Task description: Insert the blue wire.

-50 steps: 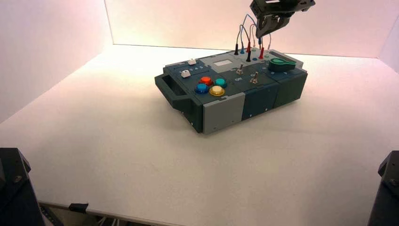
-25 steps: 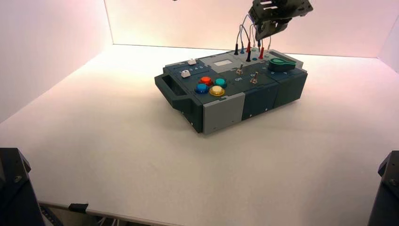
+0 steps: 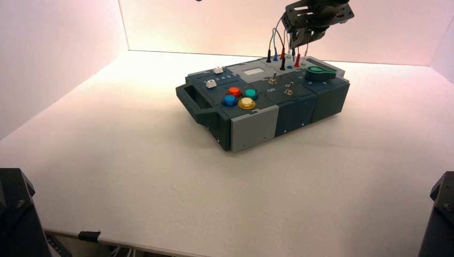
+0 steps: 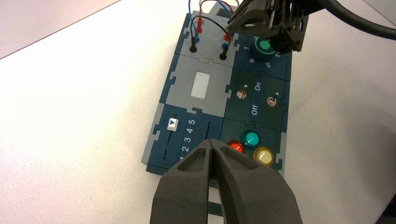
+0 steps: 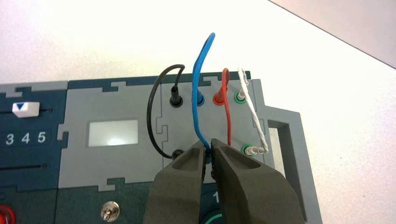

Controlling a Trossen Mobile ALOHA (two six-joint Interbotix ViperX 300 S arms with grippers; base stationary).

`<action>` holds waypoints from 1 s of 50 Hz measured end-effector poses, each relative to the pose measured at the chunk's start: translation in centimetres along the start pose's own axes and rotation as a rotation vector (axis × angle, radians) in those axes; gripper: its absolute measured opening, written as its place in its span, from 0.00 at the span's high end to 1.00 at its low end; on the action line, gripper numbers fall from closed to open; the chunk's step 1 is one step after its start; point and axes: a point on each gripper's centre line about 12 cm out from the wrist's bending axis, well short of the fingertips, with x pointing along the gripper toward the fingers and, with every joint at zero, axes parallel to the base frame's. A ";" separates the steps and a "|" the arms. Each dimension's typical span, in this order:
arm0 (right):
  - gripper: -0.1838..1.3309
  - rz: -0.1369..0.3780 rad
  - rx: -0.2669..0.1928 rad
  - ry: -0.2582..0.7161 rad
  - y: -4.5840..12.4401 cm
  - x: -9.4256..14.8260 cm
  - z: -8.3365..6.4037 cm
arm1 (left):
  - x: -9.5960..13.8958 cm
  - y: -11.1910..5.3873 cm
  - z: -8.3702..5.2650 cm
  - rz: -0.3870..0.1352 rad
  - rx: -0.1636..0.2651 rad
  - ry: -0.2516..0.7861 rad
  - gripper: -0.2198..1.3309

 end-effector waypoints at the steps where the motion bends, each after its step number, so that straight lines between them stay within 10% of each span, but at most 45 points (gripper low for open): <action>1: 0.89 0.000 0.002 0.000 0.0 0.0 0.0 | 0.0 0.0 0.1 -0.001 0.003 -0.001 0.96; 50: 0.89 0.003 0.004 -0.003 0.8 1.1 -0.4 | -0.1 -0.2 -0.2 -0.018 0.013 0.015 0.96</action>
